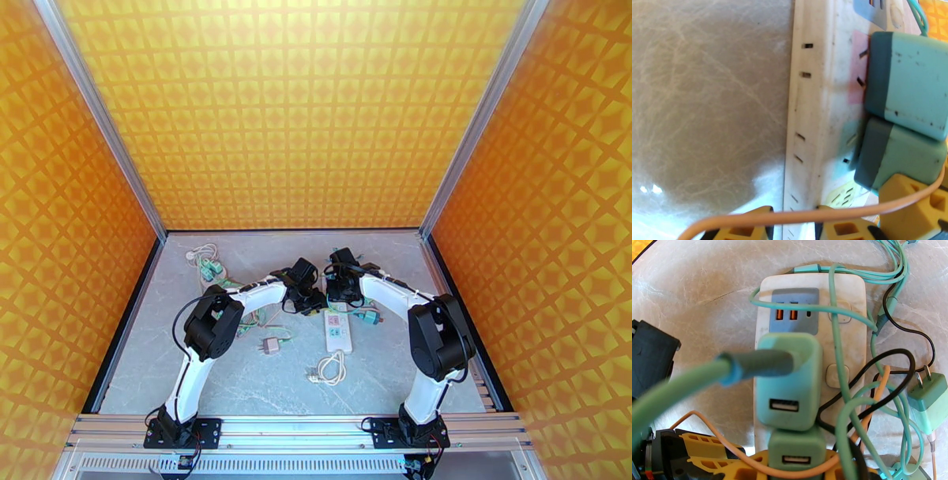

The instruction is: Pull the plug off the socket

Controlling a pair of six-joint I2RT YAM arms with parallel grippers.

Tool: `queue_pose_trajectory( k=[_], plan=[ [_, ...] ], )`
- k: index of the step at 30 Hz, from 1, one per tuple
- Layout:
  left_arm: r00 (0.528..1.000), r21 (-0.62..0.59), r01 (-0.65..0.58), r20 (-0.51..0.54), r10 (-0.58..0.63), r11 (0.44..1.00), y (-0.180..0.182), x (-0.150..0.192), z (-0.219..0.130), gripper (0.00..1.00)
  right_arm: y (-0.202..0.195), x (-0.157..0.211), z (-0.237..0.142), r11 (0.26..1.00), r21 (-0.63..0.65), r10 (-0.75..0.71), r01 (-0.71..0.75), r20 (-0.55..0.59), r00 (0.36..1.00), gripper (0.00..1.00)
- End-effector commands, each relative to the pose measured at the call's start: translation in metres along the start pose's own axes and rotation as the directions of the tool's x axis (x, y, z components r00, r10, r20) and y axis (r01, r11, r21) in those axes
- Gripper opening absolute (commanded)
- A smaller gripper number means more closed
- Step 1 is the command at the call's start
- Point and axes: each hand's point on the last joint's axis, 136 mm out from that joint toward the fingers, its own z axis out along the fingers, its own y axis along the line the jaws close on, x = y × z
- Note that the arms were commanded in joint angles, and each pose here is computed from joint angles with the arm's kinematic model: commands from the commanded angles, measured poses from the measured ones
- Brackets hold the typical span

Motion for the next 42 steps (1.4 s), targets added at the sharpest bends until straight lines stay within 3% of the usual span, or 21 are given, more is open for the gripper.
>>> queue_pose_trajectory(
  k=[1,3,7,14,24,33,42],
  plan=[
    [1.000,-0.029,0.005,0.025,-0.005,1.000,0.019,-0.002,-0.002,0.36,0.010,-0.010,-0.020,0.998,-0.063,0.030,-0.027,0.038,0.999,0.24],
    [0.998,0.110,-0.015,0.064,0.008,0.994,-0.009,-0.012,-0.011,0.37,0.010,-0.008,-0.017,0.997,-0.064,0.036,-0.033,0.032,0.999,0.24],
    [0.996,0.296,0.031,0.076,-0.056,0.955,-0.021,-0.025,-0.015,0.40,0.010,-0.006,-0.013,0.997,-0.067,0.043,-0.041,0.025,0.999,0.24],
    [0.997,0.322,0.023,0.064,-0.046,0.947,-0.025,-0.028,-0.006,0.42,0.014,-0.003,-0.008,0.994,-0.091,0.061,-0.060,0.013,0.998,0.24],
    [1.000,0.126,0.028,-0.016,-0.026,0.992,0.008,0.006,0.026,0.40,0.017,-0.004,-0.006,0.993,-0.099,0.071,-0.070,0.010,0.997,0.24],
    [0.998,-0.134,0.023,-0.062,-0.032,0.991,0.051,0.020,0.035,0.29,0.026,-0.005,-0.009,0.997,-0.068,0.034,-0.034,0.008,0.999,0.24],
    [0.994,-0.209,0.055,-0.079,-0.073,0.976,0.070,0.027,0.038,0.28,0.026,-0.008,-0.023,0.999,0.026,-0.037,0.036,0.018,0.999,0.24]
  ],
)
